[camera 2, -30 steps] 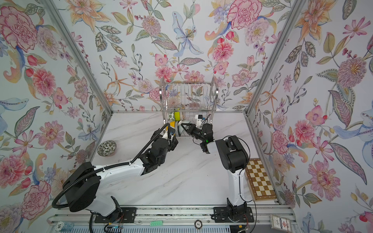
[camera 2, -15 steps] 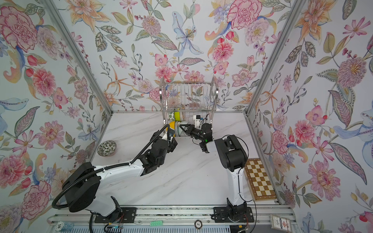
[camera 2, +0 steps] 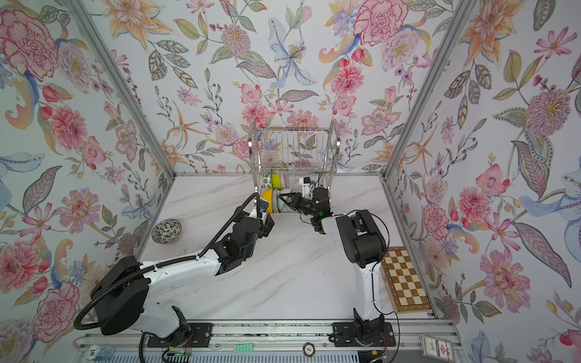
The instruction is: Load the bowls into the dish rack
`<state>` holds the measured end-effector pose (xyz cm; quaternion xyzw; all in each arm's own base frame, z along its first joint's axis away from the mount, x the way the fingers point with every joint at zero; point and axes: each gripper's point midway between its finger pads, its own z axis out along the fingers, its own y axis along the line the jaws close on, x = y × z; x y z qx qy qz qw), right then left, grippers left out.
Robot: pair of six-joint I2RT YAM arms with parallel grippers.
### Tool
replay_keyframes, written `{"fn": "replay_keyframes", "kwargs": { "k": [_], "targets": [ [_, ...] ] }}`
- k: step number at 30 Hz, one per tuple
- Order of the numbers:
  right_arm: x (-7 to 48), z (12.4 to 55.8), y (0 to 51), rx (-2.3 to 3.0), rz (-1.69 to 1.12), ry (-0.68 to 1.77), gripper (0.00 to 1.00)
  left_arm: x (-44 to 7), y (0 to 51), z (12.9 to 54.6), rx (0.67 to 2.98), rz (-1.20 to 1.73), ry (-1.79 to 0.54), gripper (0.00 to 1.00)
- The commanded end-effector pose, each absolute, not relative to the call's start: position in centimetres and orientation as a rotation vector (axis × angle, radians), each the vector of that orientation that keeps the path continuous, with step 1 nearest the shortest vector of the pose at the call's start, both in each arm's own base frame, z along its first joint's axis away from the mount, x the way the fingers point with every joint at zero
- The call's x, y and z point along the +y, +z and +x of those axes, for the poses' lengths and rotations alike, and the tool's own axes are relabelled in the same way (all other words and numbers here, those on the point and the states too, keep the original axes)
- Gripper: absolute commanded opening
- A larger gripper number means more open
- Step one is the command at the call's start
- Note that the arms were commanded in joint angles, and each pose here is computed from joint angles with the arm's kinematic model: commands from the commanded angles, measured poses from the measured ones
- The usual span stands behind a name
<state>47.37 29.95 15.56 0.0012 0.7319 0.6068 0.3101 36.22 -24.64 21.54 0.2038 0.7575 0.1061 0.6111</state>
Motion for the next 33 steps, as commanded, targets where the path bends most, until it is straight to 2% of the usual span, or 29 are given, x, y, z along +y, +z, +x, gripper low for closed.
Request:
{"fn": "replay_keyframes", "kwargs": {
  "k": [1,17,33],
  "targets": [
    [29.3,47.8,15.4,1.977,0.023,1.556,0.06,-23.6,21.9,36.1,1.755,0.438,0.245,0.99],
    [29.3,47.7,15.1,2.045,0.0,1.486,0.15,-23.2,22.2,35.7,1.757,0.433,0.237,0.99],
    [29.5,47.5,16.0,2.042,-0.012,1.485,0.18,-22.8,22.5,35.4,1.765,0.395,0.209,0.99]
  ]
}}
